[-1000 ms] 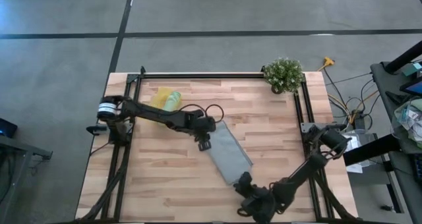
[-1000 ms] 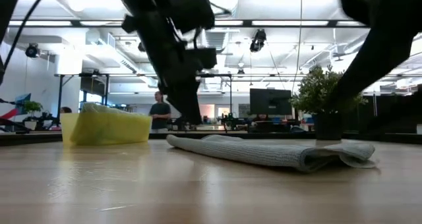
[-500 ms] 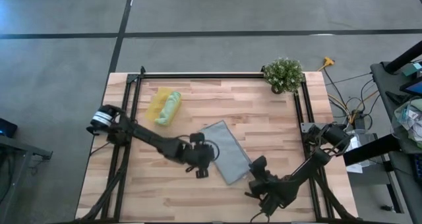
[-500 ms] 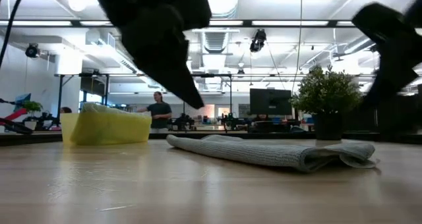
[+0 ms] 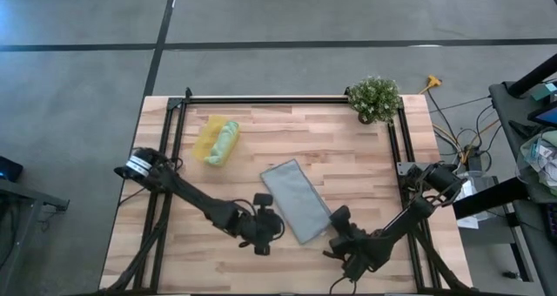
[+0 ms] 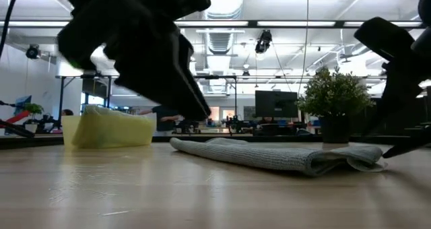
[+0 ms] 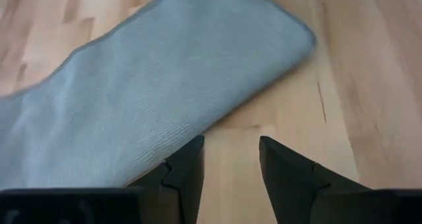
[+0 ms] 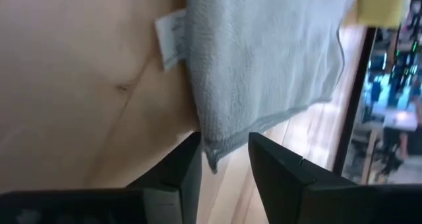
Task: Roll microfiber towels into tight, uniform cylinder then place into a basket
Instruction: Roll the gray towel
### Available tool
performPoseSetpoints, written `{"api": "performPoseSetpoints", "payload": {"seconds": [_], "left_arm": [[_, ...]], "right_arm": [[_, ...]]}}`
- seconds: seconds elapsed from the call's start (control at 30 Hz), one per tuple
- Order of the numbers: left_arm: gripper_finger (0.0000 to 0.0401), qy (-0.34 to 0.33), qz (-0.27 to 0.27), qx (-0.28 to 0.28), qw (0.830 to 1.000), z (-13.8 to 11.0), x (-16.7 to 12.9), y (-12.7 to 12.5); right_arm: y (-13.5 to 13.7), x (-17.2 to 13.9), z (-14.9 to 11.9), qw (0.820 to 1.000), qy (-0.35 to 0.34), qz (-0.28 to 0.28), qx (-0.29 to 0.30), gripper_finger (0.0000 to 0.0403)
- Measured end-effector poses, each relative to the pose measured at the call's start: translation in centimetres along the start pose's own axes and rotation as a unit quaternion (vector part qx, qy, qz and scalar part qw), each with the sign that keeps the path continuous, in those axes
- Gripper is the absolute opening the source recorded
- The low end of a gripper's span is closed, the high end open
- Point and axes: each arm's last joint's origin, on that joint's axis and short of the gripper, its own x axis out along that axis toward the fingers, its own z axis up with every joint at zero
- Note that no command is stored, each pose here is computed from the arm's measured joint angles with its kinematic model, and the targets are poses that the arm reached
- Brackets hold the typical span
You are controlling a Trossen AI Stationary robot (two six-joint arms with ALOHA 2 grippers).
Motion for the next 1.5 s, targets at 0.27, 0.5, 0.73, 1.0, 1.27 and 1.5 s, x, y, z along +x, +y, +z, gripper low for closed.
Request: {"api": "performPoseSetpoints", "payload": {"seconds": [0.27, 0.5, 0.73, 1.0, 1.27, 1.5], "left_arm": [[0.013, -0.011, -0.001, 0.074, 0.997, -0.9, 0.9, -2.0], [0.013, -0.02, -0.009, 0.085, 0.996, -1.2, 0.1, -3.4], [0.013, -0.024, -0.015, 0.091, 0.995, -1.3, -0.3, -4.1], [0.013, -0.024, -0.015, 0.078, 0.997, -1.3, -0.3, -4.1], [0.013, -0.025, -0.015, 0.078, 0.997, -1.3, -0.3, -4.1], [0.013, -0.025, -0.016, 0.076, 0.997, -1.4, -0.3, -4.2]], "right_arm": [[-0.6, 1.2, 0.0, 0.996, 0.006, 0.019, -0.089, 0.0118], [-1.1, 1.7, 0.1, 0.989, 0.018, 0.05, -0.141, 0.0118], [-1.6, 0.9, 0.6, 0.98, 0.014, 0.072, -0.187, 0.0118], [-2.8, 2.3, 0.6, 0.974, 0.025, 0.124, -0.187, 0.0117], [-4.3, 4.0, 0.9, 0.972, 0.023, 0.166, -0.165, 0.0072], [-5.0, 4.9, 1.2, 0.978, 0.017, 0.165, -0.126, 0.0023]]}}
